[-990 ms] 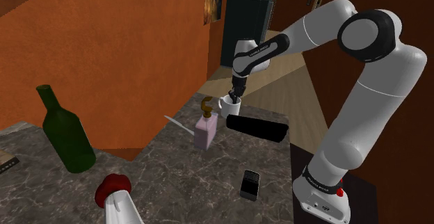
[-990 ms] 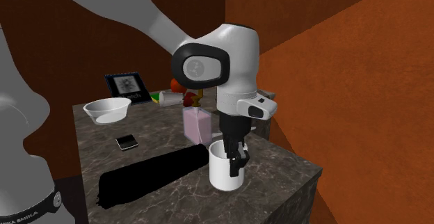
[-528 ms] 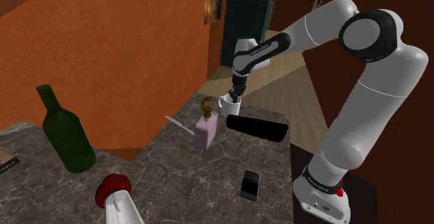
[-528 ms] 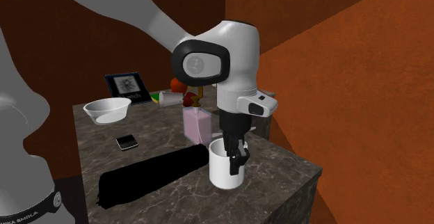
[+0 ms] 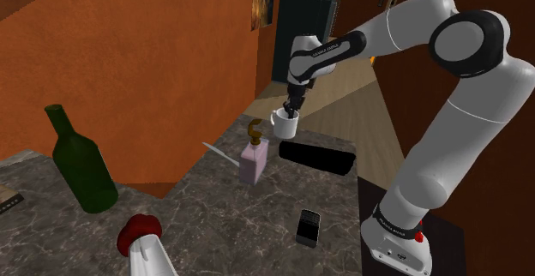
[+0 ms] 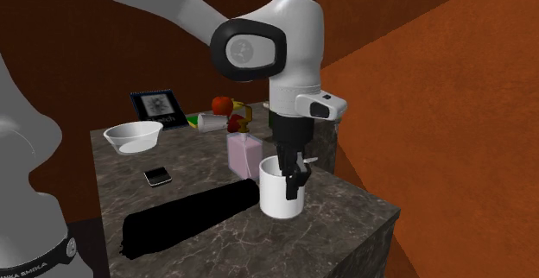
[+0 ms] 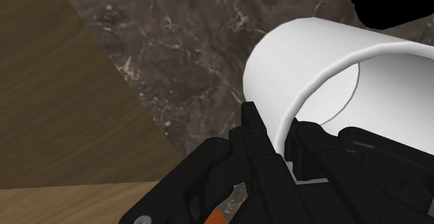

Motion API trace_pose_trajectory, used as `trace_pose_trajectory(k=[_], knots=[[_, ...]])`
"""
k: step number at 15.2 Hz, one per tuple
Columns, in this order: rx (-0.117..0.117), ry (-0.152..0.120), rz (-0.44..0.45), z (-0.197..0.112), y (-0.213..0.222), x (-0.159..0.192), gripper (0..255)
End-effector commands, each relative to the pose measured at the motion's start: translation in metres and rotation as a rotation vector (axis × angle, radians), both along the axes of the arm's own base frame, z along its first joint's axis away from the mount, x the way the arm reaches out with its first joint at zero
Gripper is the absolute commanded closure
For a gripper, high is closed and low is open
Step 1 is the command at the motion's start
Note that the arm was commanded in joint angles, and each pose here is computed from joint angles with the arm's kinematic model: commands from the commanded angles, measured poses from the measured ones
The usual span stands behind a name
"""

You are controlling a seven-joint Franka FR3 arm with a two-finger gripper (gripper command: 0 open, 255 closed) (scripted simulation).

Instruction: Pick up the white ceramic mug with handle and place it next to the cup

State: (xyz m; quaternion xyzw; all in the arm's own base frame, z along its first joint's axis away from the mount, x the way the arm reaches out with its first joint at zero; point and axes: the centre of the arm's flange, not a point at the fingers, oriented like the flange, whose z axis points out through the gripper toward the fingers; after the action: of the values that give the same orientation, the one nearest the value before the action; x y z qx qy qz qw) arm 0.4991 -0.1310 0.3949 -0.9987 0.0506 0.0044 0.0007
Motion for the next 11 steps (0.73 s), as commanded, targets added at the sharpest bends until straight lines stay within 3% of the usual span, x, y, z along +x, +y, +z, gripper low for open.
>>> trace_pose_trajectory(k=[1,11], knots=[[0.000,0.000,0.000,0.011,0.000,0.000,255],[0.000,0.000,0.000,0.063,0.000,0.000,255]])
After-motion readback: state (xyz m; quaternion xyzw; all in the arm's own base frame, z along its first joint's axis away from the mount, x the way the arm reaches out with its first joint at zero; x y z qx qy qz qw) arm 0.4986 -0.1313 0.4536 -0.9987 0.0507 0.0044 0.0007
